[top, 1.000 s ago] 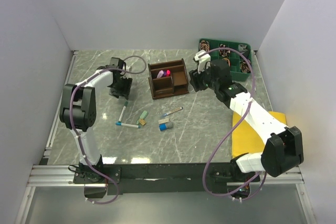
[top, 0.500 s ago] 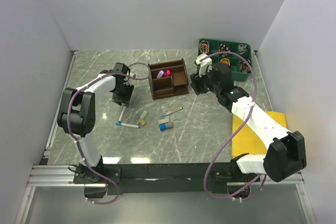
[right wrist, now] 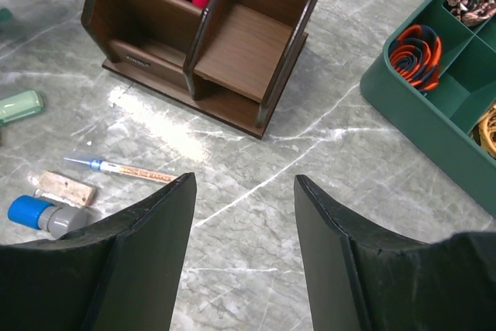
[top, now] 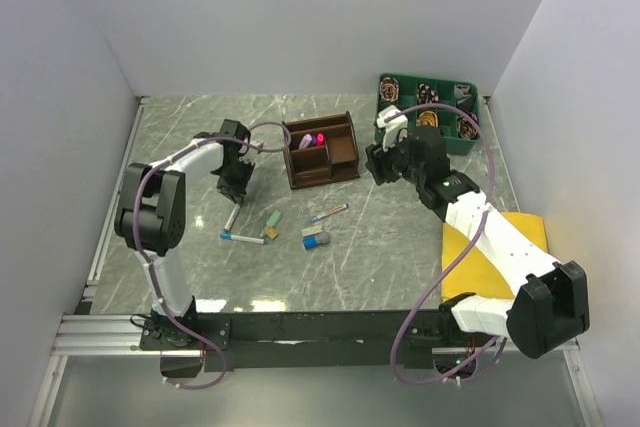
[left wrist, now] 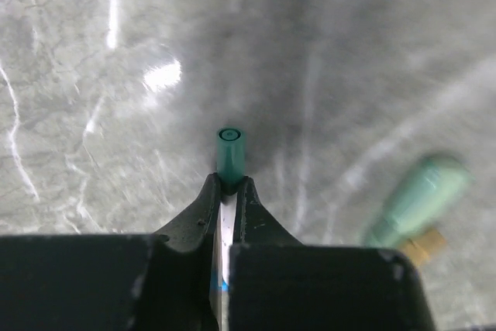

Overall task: Sort the stationery into containers
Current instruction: Pick up the pen from the center of the board, then place the pen in the storage box.

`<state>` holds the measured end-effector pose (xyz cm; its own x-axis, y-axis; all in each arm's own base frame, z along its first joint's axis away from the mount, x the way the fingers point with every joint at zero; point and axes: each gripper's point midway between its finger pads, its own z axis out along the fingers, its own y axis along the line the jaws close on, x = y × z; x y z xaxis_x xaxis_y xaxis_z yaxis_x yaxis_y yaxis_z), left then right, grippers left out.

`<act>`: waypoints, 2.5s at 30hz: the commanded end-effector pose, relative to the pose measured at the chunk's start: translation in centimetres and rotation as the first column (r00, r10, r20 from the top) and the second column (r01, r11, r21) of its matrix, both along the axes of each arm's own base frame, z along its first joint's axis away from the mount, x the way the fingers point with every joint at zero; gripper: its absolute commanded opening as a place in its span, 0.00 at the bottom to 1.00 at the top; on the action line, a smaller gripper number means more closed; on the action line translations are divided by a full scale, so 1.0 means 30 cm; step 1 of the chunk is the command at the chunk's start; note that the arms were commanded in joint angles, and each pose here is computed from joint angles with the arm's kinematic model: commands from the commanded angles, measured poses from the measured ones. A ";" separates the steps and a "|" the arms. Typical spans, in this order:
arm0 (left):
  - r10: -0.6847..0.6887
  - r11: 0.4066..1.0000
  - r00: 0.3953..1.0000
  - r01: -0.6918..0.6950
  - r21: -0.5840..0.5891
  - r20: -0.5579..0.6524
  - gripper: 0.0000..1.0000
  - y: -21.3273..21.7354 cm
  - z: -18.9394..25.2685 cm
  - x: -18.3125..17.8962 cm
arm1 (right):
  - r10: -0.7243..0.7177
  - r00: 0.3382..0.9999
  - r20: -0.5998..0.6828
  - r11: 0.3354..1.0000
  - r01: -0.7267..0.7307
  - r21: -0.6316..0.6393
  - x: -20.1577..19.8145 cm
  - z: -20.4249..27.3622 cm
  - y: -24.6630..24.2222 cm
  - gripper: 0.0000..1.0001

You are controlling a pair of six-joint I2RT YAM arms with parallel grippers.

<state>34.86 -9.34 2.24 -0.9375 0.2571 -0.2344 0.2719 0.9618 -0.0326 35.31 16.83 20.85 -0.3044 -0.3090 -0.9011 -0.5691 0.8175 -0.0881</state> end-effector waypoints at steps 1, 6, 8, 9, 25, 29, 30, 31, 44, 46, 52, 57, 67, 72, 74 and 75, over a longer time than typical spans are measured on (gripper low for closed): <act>-0.096 0.982 0.964 0.132 -0.133 0.249 0.01 -0.084 0.326 0.080 | -0.017 0.998 0.063 1.000 0.017 -0.008 0.005 0.058 -0.031 0.61; -0.260 0.796 0.748 0.524 -0.303 0.611 0.01 -0.300 0.777 0.149 | -0.047 0.996 0.074 0.999 0.049 -0.016 0.023 0.064 -0.052 0.61; -0.294 0.637 0.600 0.704 -0.315 0.744 0.01 -0.396 0.910 0.094 | -0.050 0.996 0.075 0.999 0.052 -0.016 0.028 0.062 -0.053 0.61; -0.292 0.572 0.486 0.779 -0.256 0.824 0.01 -0.432 0.940 0.102 | -0.050 0.996 0.078 0.999 0.051 -0.017 0.031 0.060 -0.052 0.61; -0.362 0.253 0.145 0.966 -0.053 0.921 0.01 -0.735 0.837 0.201 | -0.073 0.992 0.101 0.996 0.078 -0.050 0.042 0.063 -0.080 0.61; -0.391 0.203 0.115 0.979 -0.036 0.913 0.01 -0.775 0.771 0.170 | -0.076 0.992 0.100 0.995 0.082 -0.058 0.031 0.057 -0.089 0.61; -0.393 0.194 0.109 0.980 -0.033 0.913 0.01 -0.782 0.751 0.161 | -0.075 0.992 0.097 0.995 0.081 -0.062 0.027 0.054 -0.091 0.61; -0.398 0.186 0.102 0.982 -0.029 0.912 0.01 -0.791 0.733 0.157 | -0.077 0.993 0.095 0.994 0.084 -0.064 0.026 0.051 -0.094 0.61; -0.460 0.151 0.018 0.987 0.058 0.888 0.01 -0.841 0.532 0.220 | -0.077 0.996 0.052 0.991 0.082 -0.104 0.019 0.036 -0.105 0.60; -0.466 0.148 0.014 0.987 0.062 0.884 0.01 -0.842 0.509 0.227 | -0.076 0.996 0.051 0.991 0.081 -0.109 0.020 0.036 -0.107 0.60; -0.473 0.175 0.010 0.981 0.083 0.881 0.01 -0.828 0.450 0.243 | -0.076 0.997 0.023 0.991 0.078 -0.111 0.019 0.010 -0.104 0.60; -0.472 0.221 0.013 0.970 0.104 0.881 0.09 -0.807 0.427 0.276 | -0.072 0.997 0.004 0.991 0.072 -0.111 0.026 -0.001 -0.095 0.60; -0.456 0.353 0.037 0.925 0.143 0.889 0.43 -0.743 0.458 0.376 | -0.062 0.998 0.003 0.993 0.062 -0.103 0.066 0.014 -0.072 0.60; -0.440 0.368 -0.002 0.912 0.183 0.898 0.59 -0.726 0.541 0.364 | -0.067 0.998 0.005 0.993 0.067 -0.100 0.071 0.021 -0.073 0.60; -0.433 0.357 -0.022 0.914 0.194 0.901 0.61 -0.718 0.629 0.328 | -0.068 0.998 0.005 0.993 0.068 -0.100 0.070 0.019 -0.074 0.60; -0.434 0.357 -0.030 0.912 0.202 0.901 0.61 -0.711 0.661 0.316 | -0.068 0.998 0.008 0.993 0.068 -0.099 0.068 0.022 -0.075 0.60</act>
<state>44.62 -31.52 13.80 0.2241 0.3480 -0.9103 0.9421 0.1617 0.2938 36.45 14.48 18.92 -0.3734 -0.4040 -0.8351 -0.5286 0.8324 -0.1664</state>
